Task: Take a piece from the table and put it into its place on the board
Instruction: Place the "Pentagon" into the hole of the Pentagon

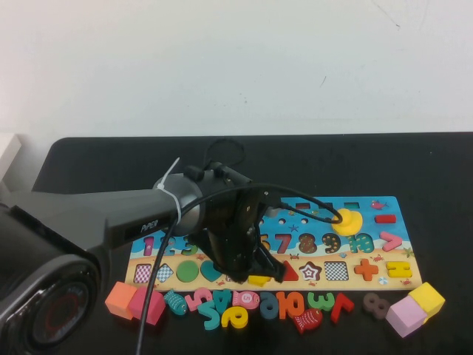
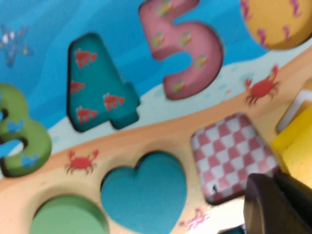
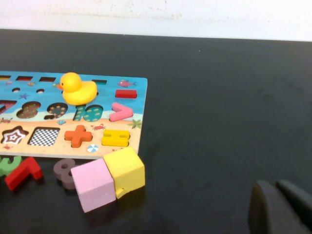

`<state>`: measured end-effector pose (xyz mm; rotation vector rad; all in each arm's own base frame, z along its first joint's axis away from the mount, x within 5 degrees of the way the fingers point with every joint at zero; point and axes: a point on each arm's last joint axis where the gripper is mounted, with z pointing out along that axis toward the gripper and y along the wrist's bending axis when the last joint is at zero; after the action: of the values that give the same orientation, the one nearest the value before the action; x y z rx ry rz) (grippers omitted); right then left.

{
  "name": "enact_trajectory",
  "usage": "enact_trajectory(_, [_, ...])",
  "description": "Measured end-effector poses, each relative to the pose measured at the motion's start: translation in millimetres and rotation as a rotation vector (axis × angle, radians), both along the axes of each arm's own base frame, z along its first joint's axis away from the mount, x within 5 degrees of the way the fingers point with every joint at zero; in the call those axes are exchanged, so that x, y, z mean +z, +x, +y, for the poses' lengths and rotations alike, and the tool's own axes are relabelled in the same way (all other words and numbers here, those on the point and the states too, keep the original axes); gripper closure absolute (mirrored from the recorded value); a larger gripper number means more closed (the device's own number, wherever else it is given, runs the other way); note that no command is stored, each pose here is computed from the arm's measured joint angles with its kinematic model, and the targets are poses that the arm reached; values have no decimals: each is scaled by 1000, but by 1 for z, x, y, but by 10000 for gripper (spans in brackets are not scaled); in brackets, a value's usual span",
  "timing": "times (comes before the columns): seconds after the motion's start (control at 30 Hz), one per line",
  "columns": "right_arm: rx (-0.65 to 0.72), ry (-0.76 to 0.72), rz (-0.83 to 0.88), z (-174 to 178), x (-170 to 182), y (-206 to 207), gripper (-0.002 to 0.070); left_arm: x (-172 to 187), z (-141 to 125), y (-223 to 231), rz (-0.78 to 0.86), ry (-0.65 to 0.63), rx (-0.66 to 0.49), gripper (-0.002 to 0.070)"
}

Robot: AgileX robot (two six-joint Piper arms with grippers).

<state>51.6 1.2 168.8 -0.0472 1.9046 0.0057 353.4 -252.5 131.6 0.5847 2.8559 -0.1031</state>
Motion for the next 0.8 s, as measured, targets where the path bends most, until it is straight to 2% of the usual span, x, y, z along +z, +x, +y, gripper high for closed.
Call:
enact_trajectory(0.3, [0, 0, 0, 0, 0, 0, 657, 2, -5, 2, -18, -64, 13, 675])
enact_trajectory(0.6, [0, 0, 0, 0, 0, 0, 657, 3, -6, 4, -52, -64, -7, 675])
enact_trajectory(0.73, [0, 0, 0, 0, 0, 0, 657, 25, -6, 9, -151, -93, -35, 675])
enact_trajectory(0.8, [0, 0, 0, 0, 0, 0, 657, 50, -5, 9, -244, -116, -62, 675])
